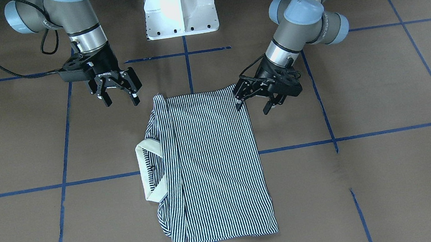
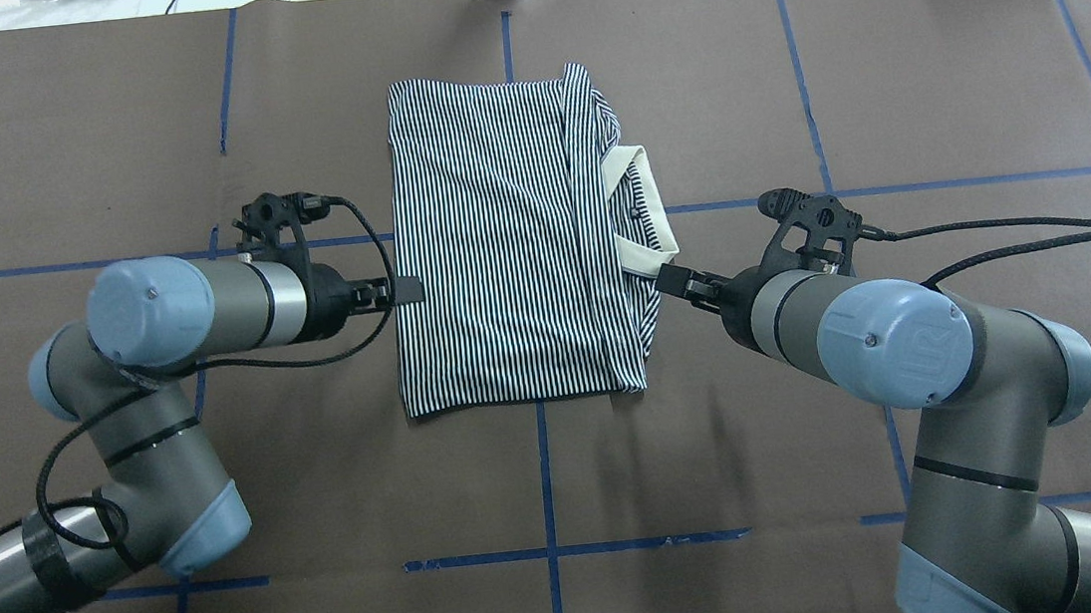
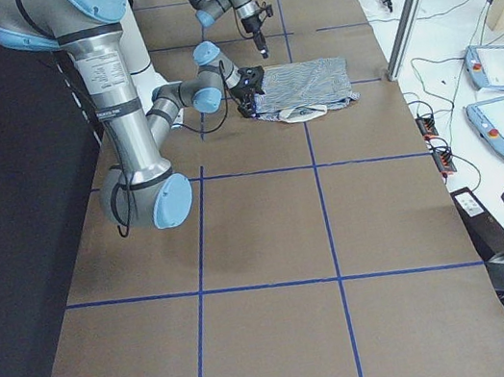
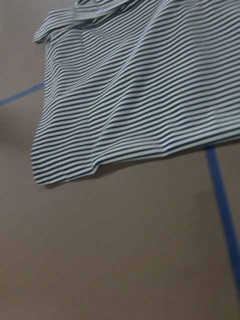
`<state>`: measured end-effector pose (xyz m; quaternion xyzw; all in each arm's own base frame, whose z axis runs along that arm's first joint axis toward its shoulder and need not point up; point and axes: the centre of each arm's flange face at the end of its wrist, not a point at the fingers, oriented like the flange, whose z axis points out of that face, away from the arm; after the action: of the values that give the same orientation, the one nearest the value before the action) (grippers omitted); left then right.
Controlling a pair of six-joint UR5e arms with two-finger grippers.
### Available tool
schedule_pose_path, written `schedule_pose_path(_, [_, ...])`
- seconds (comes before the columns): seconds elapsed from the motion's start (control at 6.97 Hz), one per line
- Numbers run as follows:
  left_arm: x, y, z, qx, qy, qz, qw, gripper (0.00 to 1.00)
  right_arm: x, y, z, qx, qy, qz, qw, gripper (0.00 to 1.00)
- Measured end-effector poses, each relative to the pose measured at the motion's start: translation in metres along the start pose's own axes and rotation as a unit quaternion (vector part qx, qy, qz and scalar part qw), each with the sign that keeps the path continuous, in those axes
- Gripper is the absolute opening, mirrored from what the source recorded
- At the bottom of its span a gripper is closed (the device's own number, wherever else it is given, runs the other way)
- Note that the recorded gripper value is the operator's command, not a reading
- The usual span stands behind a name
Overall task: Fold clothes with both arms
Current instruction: 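Move both grippers to the shirt's edge nearest the robot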
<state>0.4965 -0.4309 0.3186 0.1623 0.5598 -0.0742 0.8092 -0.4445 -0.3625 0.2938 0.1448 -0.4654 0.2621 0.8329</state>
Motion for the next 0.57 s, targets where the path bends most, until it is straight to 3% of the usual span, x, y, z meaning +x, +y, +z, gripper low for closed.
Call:
schedule_pose_path(0.29, [0.009, 0.040, 0.013, -0.007, -0.023, -0.061, 0.9979, 0.53, -0.002, 0.001, -0.002, -0.001, -0.003, 0.005, 1.0000, 1.00])
schedule_pose_path(0.57, [0.018, 0.051, 0.011, -0.015, -0.045, -0.076, 0.9960, 0.55, -0.004, 0.002, -0.003, -0.002, -0.005, 0.005, 1.0000, 1.00])
